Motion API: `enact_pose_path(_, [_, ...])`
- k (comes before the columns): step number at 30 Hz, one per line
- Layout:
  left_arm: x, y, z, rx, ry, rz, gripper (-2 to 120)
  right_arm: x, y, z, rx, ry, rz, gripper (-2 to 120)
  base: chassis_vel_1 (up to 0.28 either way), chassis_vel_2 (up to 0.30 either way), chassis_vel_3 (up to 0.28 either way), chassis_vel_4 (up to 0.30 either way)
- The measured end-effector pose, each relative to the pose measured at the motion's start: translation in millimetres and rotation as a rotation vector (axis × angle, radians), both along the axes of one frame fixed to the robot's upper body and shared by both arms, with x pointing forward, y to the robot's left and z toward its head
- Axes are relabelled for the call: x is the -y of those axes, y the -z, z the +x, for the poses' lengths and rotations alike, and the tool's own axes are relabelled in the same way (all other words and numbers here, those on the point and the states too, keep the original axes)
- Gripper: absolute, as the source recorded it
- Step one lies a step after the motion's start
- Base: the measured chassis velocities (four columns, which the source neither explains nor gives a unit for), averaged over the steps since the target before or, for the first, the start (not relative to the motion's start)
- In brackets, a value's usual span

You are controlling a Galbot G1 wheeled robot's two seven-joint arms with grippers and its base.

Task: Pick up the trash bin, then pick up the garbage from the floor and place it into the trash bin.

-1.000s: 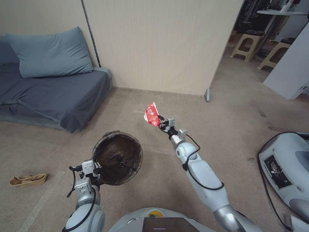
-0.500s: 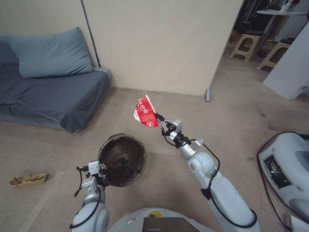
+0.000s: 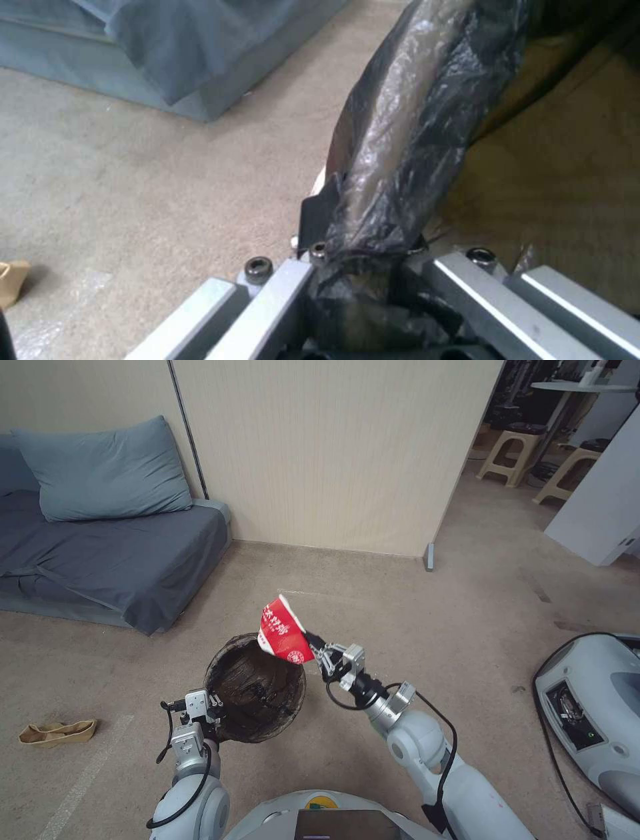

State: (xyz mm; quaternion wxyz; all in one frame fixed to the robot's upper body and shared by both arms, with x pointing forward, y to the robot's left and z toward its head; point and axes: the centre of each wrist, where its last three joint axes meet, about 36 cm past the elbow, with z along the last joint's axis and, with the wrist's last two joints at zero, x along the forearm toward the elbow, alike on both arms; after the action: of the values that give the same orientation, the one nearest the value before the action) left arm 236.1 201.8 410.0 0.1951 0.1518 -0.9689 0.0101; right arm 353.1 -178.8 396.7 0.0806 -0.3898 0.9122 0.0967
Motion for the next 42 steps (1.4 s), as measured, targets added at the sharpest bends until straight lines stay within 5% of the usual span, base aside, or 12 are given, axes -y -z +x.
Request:
enact_pose_path(24, [19.8, -2.4, -0.8, 0.007, 0.024, -0.03, 0, -30.2, 54.3, -26.1, -0.087, -0.027, -0.09, -1, 0.0, 0.0, 0.0, 0.0])
enact_pose_path(42, [25.6, -0.8, -1.6, 0.004, 0.033, -0.032, 0, -33.3, 53.3, -33.3, -0.077, -0.022, -0.119, 63, 0.0, 0.0, 0.0, 0.0])
